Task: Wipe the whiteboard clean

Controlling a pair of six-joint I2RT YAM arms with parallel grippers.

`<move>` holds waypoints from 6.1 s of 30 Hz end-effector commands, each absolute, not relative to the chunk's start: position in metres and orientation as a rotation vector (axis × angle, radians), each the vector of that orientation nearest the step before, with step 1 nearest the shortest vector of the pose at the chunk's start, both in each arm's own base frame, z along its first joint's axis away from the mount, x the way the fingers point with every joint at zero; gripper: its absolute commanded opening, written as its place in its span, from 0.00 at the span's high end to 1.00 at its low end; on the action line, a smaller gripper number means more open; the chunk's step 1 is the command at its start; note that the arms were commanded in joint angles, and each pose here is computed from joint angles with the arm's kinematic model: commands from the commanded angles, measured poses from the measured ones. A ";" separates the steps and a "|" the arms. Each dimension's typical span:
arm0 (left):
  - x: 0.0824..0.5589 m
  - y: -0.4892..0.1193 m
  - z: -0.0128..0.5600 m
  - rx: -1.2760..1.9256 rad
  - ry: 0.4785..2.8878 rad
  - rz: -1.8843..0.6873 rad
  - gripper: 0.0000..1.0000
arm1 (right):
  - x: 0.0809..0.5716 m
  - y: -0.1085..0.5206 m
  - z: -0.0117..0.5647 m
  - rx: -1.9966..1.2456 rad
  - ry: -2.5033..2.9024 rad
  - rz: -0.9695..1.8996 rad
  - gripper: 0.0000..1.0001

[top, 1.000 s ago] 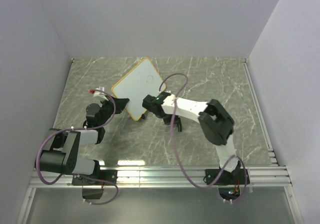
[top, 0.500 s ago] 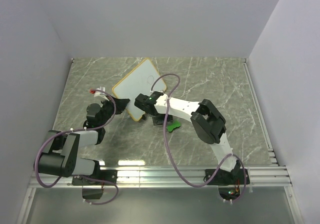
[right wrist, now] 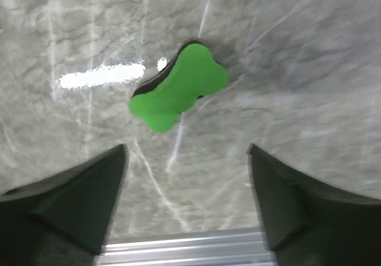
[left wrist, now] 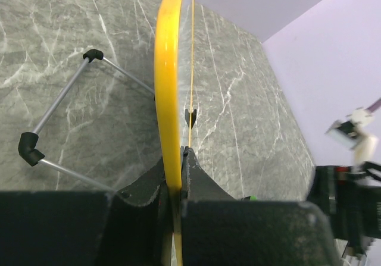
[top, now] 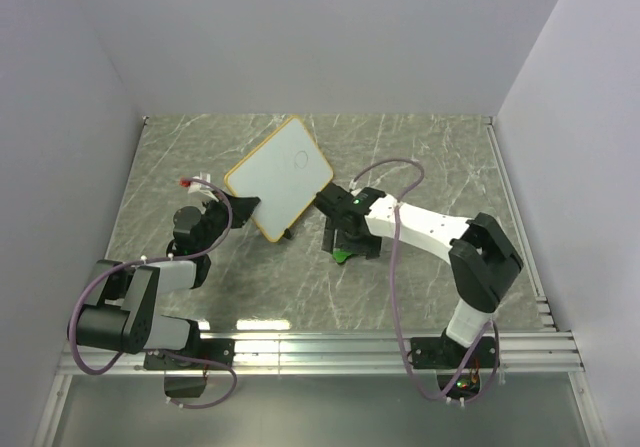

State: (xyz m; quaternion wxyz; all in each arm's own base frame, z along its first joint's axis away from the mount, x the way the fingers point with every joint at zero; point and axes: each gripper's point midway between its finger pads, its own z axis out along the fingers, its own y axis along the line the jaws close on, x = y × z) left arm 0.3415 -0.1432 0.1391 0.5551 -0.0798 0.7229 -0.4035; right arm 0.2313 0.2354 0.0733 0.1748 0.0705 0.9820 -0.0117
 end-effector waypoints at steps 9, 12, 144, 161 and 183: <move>0.325 -0.158 0.121 -0.088 1.785 -0.956 0.99 | 0.252 0.291 0.048 0.565 2.781 0.346 0.00; 0.324 -0.159 0.123 -0.082 1.783 -0.951 0.99 | 0.259 0.287 0.043 0.638 2.767 0.341 0.00; 0.298 -0.199 0.056 0.068 1.987 -0.834 1.00 | 0.453 0.334 0.099 0.557 2.286 0.848 1.00; 0.292 -0.206 0.058 0.113 1.991 -0.827 1.00 | 0.484 0.362 0.118 0.561 2.243 0.990 1.00; 0.291 -0.207 0.059 0.116 1.982 -0.831 1.00 | 0.462 0.339 0.091 0.682 2.258 0.964 1.00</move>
